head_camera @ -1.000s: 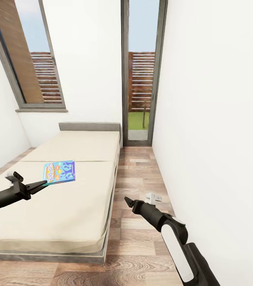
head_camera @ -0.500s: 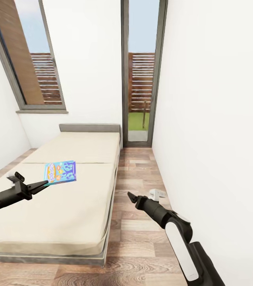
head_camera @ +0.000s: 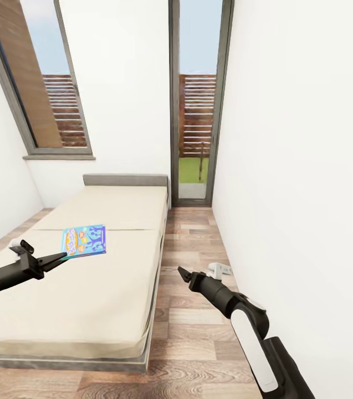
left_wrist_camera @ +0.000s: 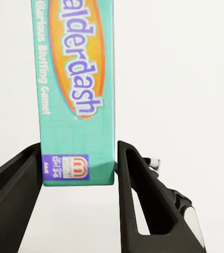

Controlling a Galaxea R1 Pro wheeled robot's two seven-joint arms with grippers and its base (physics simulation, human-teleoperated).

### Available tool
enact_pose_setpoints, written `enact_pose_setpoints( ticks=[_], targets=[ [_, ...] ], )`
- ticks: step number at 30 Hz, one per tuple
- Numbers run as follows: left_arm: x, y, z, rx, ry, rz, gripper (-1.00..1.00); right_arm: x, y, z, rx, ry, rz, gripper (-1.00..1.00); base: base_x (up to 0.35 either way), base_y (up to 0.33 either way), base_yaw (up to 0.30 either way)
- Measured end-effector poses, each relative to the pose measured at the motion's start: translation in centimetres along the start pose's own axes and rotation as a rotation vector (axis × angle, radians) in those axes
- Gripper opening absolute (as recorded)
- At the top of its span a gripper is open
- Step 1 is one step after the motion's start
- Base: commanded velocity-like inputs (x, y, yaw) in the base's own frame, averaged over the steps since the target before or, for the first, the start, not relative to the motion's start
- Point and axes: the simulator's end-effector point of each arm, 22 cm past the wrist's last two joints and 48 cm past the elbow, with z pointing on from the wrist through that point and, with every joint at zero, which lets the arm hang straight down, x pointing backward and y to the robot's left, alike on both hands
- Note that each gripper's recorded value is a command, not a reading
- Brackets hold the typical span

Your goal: Put all the toys in the child's room - the three board games (two on the bed and one on the table), the two jigsaw puzzles on the table, and the tennis ball on the table - inside the toy box on the table in the child's room.

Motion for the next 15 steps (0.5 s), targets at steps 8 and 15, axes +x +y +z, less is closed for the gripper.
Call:
enact_pose_setpoints(
  ticks=[8, 15],
  targets=[
    [-0.5, -1.1, 0.2, 0.003, 0.001, -0.002, -1.00, -1.0, 0.7, -0.4, 0.000, -0.001, -0.001, 1.00, 0.000, 0.000, 0.000],
    [-1.0, -2.0, 0.3, 0.004, 0.001, -0.003, -1.00, -1.9, 1.4, -0.7, 0.000, -0.002, -0.002, 1.00, 0.000, 0.000, 0.000]
  ],
)
